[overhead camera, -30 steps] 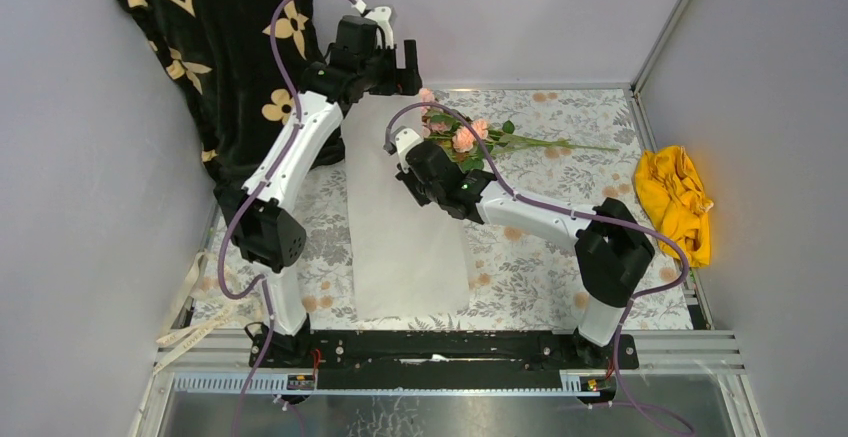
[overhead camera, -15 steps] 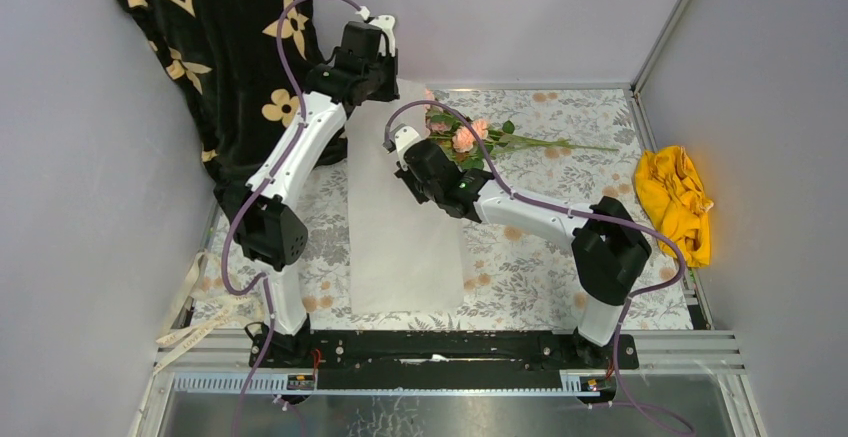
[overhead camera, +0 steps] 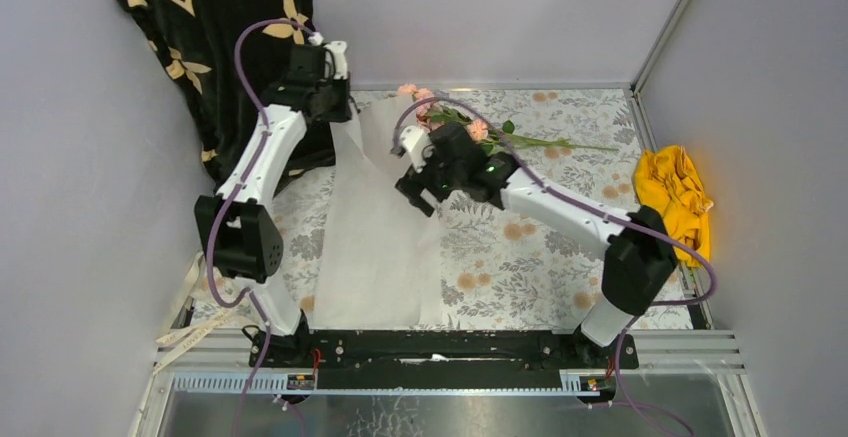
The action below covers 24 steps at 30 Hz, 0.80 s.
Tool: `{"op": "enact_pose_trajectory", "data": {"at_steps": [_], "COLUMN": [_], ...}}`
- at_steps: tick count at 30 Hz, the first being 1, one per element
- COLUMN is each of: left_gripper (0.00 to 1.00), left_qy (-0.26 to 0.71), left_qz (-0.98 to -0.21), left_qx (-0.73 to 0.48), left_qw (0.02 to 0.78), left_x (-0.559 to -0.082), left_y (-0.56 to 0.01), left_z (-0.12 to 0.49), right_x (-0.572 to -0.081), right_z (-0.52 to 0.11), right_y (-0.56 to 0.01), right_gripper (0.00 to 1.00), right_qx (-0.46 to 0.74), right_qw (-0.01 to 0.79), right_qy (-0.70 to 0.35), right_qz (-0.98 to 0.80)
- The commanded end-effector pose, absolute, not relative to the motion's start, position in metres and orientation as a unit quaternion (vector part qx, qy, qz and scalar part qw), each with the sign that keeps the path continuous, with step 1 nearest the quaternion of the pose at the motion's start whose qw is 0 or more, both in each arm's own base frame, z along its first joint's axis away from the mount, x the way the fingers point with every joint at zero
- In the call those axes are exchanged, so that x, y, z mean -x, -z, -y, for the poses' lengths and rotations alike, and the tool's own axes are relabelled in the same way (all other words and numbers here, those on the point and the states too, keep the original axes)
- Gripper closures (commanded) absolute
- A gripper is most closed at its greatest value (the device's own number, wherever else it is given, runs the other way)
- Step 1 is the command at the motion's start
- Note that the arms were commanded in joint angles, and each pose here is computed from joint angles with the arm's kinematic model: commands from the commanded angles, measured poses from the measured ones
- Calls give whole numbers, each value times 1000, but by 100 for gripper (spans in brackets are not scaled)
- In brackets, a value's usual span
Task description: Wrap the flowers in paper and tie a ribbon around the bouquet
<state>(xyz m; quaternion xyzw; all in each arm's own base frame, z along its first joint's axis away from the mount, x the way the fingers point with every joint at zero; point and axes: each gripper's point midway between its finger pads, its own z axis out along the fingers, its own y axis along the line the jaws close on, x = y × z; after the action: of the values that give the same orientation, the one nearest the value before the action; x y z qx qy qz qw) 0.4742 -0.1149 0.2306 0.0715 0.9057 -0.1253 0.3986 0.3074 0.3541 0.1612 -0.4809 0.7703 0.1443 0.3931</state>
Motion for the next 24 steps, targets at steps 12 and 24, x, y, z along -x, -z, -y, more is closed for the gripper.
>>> {"op": "enact_pose_trajectory", "data": {"at_steps": [12,24], "left_gripper": [100,100], "left_qy": [93,2], "left_qz": [-885,-867], "left_qx": [-93,-128], "left_qw": [447,482], "left_x": [-446,-418], "left_y": [-238,-287], "left_z": [42,8], "right_x": [-339,-409], "right_z": [-269,-243], "right_y": [-170,-62], "right_gripper": [14,77], "right_qx": [351,146], "right_qw": [293,207], "right_qy": [-300,-251], "right_qz": [-837,-934]}}
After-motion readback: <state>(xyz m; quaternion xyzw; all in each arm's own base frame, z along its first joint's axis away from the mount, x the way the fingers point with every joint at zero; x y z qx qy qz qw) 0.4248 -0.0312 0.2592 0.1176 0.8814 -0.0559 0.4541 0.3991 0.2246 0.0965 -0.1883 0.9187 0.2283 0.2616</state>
